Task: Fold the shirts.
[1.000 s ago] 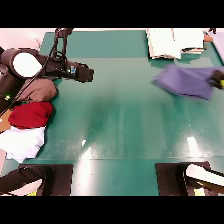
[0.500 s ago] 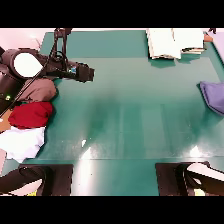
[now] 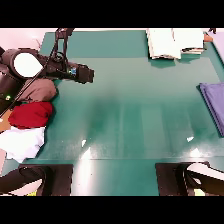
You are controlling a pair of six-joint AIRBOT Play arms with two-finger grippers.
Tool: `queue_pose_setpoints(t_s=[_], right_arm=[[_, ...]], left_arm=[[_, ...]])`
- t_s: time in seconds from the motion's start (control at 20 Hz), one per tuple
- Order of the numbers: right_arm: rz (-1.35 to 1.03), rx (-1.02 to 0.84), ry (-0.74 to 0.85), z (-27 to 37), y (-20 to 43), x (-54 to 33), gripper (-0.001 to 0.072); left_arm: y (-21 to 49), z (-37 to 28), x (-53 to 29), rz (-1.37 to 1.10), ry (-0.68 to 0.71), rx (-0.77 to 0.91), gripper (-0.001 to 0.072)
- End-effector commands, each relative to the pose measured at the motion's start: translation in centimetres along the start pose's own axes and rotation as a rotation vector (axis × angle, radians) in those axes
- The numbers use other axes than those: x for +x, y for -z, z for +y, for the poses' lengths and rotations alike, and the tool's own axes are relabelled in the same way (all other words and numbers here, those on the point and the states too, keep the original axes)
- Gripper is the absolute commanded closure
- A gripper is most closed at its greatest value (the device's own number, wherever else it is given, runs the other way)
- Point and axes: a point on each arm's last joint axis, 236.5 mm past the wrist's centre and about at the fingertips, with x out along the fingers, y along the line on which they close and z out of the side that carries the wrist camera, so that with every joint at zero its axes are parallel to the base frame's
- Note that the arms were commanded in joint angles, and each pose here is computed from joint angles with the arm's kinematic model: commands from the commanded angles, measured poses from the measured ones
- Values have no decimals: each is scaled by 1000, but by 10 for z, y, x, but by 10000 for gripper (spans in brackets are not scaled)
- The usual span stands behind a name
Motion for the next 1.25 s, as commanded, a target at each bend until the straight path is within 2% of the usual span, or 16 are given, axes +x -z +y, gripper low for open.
queue_pose_setpoints(t_s=[0.0, 0.15, 0.25, 0.4, 0.6, 0.65, 0.8, 0.95, 1.2], right_arm=[[4, -34, -11, 12, -13, -28, 150], [-108, -78, -209, 92, -34, -61, 157], [-153, -166, -356, 163, -26, -90, 157], [-165, -379, -515, 257, 21, -129, 158], [-126, -635, -693, 342, 110, -163, 162], [-119, -694, -722, 356, 130, -169, 232], [-105, -825, -798, 385, 179, -184, 695], [-75, -902, -854, 402, 212, -194, 697], [-56, -929, -875, 407, 225, -199, 697]], left_arm=[[0, 0, 0, 1, 0, 4, 686], [-1, 0, 0, -4, 1, 3, 686], [-1, 0, 0, -5, 0, 4, 686], [6, 0, 0, 26, -2, 4, 686], [-1, 0, 0, -3, 0, 4, 686], [-6, 0, 0, -24, 1, 4, 686], [-18, -1, -1, -77, 4, 4, 686], [-29, -2, -2, -121, 6, 4, 686], [-32, -2, -2, -136, 7, 4, 686]])
